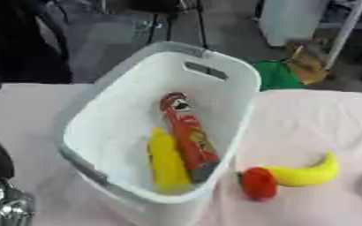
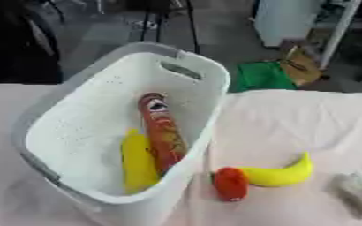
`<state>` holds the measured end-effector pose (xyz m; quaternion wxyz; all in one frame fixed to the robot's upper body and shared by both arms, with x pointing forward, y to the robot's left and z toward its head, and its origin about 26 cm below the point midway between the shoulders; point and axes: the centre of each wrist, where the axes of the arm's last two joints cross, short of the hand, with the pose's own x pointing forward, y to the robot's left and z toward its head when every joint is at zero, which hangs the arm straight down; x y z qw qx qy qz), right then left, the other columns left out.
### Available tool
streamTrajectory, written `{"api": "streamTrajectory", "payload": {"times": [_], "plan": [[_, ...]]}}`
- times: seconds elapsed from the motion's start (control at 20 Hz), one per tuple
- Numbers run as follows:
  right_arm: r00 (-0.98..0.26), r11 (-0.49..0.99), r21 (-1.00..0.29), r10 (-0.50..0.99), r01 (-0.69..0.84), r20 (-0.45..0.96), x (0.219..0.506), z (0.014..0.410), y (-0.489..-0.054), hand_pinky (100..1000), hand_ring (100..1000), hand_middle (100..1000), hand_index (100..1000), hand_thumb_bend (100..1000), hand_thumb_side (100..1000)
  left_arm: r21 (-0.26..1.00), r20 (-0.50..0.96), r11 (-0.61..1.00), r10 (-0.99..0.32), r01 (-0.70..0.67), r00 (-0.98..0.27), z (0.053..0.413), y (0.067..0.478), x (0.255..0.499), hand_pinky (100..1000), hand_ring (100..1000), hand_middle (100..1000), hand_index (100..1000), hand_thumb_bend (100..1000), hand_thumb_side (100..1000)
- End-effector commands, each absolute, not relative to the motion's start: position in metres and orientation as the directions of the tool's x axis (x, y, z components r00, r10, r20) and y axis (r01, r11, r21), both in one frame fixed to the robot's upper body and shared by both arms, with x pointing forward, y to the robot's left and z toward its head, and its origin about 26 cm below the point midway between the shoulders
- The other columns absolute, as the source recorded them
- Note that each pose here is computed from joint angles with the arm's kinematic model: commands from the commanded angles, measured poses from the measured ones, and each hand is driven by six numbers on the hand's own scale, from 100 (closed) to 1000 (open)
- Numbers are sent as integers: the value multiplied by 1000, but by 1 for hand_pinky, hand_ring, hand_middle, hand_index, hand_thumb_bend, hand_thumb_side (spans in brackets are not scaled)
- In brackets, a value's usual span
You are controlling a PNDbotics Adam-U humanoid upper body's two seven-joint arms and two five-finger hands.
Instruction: Pick up objects on the table and place them in the box.
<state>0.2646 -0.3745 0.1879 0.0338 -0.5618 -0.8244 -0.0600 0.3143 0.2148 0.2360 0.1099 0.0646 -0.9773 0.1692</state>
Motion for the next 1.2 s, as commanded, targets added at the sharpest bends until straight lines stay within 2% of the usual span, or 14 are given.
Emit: {"api": "streamTrajectory", "payload": {"times": [0.05, 0.8, 1.2], "plan": [[-369, 362, 85, 925, 928, 90, 262, 196, -377, 754, 732, 710, 681, 100, 657, -304, 212, 939, -97, -160, -972, 243, 217, 312, 592, 462, 609, 667, 100, 965], [-357, 357, 27, 933, 934, 31, 258, 198, -383, 760, 738, 718, 693, 100, 658, -302, 215, 940, -93, -157, -972, 242, 217, 312, 592, 462, 609, 666, 100, 966], [-352, 352, 15, 935, 936, 46, 258, 200, -384, 759, 738, 715, 692, 100, 662, -303, 215, 940, -94, -158, -972, 242, 217, 312, 591, 461, 608, 666, 100, 966]]}}
